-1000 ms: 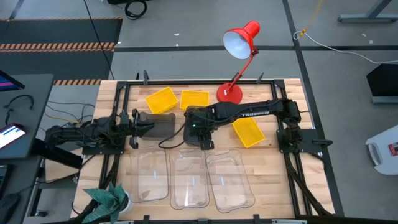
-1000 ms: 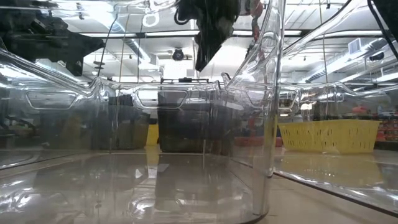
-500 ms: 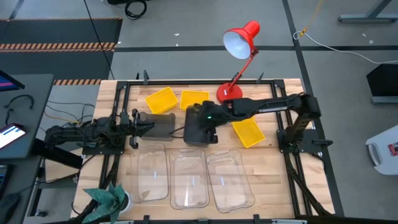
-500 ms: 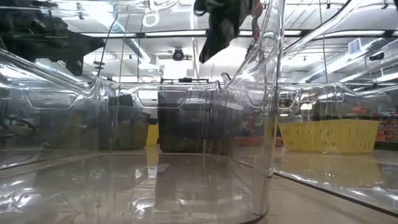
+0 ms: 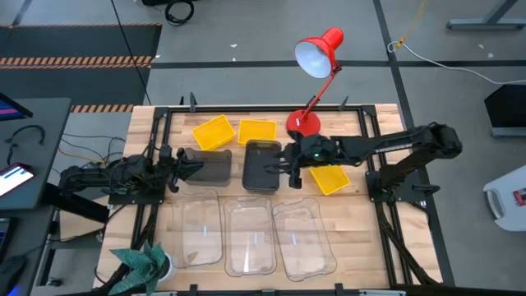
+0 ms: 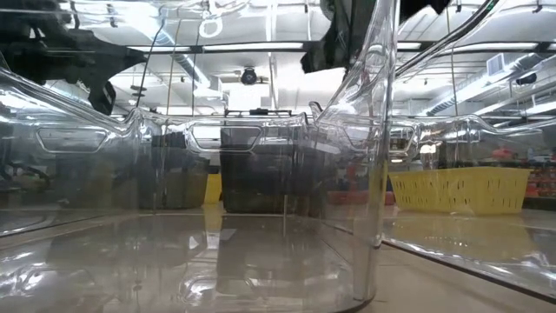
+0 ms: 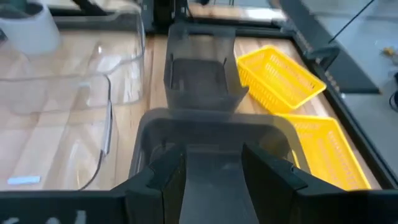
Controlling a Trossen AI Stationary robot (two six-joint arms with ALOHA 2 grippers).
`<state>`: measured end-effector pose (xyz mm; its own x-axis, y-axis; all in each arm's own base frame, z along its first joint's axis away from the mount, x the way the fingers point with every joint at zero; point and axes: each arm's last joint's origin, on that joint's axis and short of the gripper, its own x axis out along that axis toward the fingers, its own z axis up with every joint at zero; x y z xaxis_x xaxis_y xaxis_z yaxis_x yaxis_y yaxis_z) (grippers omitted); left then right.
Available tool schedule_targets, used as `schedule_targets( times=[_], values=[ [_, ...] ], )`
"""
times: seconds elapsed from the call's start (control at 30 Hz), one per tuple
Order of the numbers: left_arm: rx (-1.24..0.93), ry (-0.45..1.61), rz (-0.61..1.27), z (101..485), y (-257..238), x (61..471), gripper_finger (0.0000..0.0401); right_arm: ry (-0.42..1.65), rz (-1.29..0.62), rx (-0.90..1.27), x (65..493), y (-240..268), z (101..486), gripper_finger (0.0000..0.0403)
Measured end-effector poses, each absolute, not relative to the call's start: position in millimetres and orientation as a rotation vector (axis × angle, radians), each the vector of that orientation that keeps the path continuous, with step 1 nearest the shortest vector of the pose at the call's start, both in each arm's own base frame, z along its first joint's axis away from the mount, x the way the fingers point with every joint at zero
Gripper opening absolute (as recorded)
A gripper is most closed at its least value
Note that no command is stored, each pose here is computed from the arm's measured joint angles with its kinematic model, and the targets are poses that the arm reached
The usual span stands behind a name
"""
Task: Stack baskets by color
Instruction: Stack the left black bin on top of the right black bins
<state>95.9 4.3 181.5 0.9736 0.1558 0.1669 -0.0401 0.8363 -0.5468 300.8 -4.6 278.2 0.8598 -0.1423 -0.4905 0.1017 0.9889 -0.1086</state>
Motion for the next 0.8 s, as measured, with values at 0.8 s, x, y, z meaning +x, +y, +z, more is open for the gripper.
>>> schedule_targets(
  times=[0.8],
  values=[
    [-0.546, -0.036, 0.068, 224, 2, 87, 0.0012, 0.315, -0.108, -0.056, 245, 3, 275, 0.016]
  ],
)
